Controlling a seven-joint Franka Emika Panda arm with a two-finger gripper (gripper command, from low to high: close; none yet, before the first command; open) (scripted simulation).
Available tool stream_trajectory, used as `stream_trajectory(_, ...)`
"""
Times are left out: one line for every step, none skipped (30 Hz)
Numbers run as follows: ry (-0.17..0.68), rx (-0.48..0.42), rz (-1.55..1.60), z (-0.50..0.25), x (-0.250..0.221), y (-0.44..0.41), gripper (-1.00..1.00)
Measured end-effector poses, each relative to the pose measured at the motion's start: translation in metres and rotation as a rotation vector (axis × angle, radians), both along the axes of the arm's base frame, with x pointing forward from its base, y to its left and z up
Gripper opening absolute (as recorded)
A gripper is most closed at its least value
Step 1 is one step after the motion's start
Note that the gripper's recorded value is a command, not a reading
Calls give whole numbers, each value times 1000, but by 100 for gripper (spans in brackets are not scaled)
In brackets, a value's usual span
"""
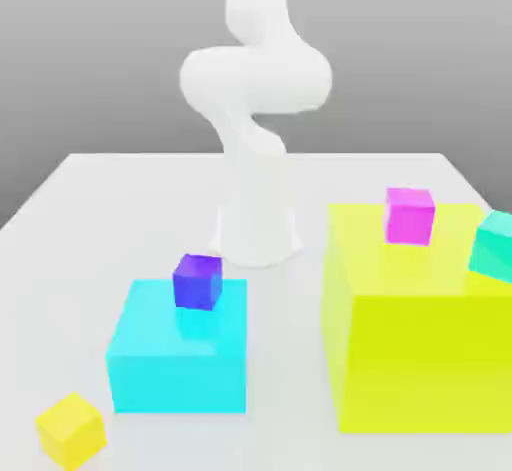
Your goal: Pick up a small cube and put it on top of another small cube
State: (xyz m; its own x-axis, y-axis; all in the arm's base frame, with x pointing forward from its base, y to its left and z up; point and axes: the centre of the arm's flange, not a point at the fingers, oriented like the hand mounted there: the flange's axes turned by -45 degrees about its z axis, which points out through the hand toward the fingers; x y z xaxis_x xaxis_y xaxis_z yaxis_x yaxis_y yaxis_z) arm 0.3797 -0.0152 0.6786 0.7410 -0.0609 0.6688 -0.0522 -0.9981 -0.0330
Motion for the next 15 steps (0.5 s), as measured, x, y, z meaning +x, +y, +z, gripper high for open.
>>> stream_trajectory(28, 11, -18, -15, 13, -7, 0)
stream_trajectory(55, 21, -36, -29, 26, -14, 0)
stream_trajectory(82, 30, -54, -44, 37, -21, 0)
stream_trajectory(108, 40, -72, -59, 47, -28, 0)
stream_trajectory(134, 50, -90, -74, 57, -36, 0)
stream_trajectory(160, 59, -109, -90, 66, -43, 0)
stream_trajectory(186, 69, -128, -106, 75, -51, 0)
stream_trajectory(211, 78, -147, -123, 83, -58, 0)
stream_trajectory(236, 87, -166, -139, 90, -66, 0)
stream_trajectory(262, 96, -186, -156, 96, -74, 0)
stream_trajectory(287, 105, -206, -173, 101, -82, 0)
stream_trajectory(312, 114, -226, -191, 106, -90, 0)
stream_trajectory(338, 123, -247, -209, 110, -98, 0)
stream_trajectory(363, 131, -267, -227, 114, -106, 0)
stream_trajectory(388, 139, -288, -245, 116, -114, 0)
